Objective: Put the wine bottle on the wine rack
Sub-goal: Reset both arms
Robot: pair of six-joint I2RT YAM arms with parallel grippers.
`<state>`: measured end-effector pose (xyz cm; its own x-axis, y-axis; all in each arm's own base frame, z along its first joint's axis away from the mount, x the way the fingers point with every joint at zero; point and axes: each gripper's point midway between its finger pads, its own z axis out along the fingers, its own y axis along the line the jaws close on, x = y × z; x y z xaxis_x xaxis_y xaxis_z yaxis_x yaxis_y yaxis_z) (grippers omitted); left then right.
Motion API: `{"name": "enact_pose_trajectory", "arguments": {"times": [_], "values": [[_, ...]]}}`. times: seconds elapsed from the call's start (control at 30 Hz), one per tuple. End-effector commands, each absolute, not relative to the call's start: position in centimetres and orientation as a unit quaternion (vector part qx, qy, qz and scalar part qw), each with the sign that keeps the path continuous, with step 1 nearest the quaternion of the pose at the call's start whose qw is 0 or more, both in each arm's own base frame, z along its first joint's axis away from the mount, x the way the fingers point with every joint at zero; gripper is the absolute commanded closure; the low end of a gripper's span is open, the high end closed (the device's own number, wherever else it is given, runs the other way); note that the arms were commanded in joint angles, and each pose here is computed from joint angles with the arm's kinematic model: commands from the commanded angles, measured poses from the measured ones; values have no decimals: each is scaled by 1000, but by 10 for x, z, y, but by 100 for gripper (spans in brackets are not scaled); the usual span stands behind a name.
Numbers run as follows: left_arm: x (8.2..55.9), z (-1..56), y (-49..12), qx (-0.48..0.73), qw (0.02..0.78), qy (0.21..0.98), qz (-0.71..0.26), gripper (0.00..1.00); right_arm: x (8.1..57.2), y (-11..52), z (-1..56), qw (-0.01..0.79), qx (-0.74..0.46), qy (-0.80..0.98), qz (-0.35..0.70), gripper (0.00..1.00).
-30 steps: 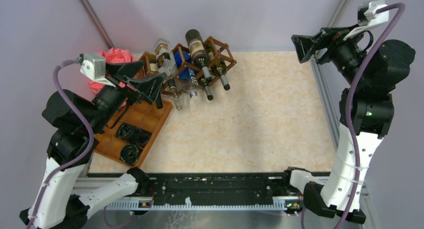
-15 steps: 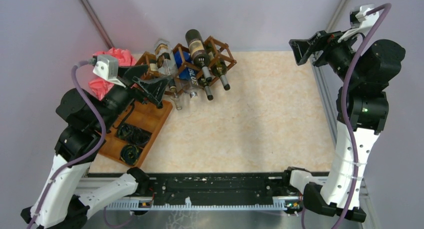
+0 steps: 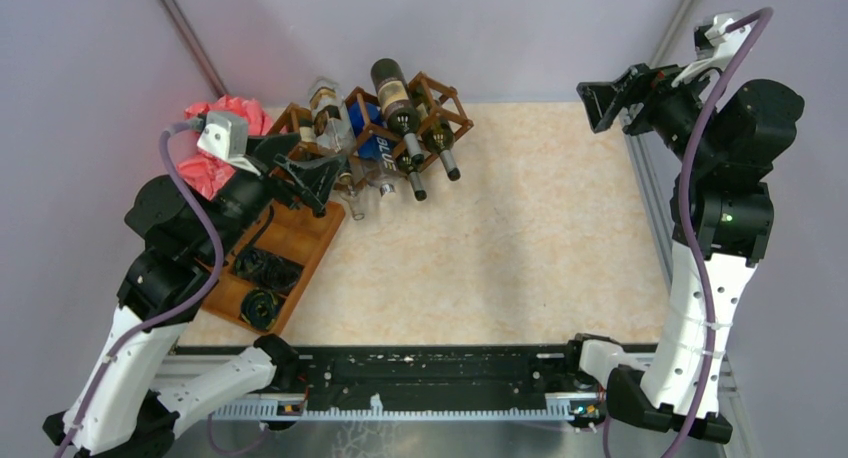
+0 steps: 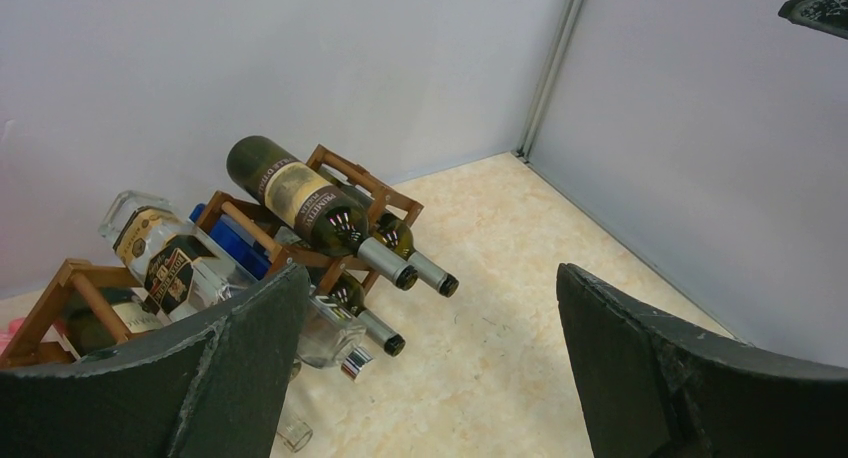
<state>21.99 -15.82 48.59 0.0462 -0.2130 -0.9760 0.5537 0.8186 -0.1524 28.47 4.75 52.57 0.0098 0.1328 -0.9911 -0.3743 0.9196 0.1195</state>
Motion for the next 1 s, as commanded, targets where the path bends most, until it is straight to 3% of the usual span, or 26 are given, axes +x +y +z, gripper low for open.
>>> {"name": "enact_pose_trajectory", "arguments": {"times": [0.0, 0.97], "values": [[220, 492, -152, 127, 724, 625, -263, 1, 280, 45, 534, 720, -93, 667, 168, 1], [221, 481, -154, 126, 718, 631, -264, 1, 280, 46, 529, 717, -95, 670, 168, 1]]}}
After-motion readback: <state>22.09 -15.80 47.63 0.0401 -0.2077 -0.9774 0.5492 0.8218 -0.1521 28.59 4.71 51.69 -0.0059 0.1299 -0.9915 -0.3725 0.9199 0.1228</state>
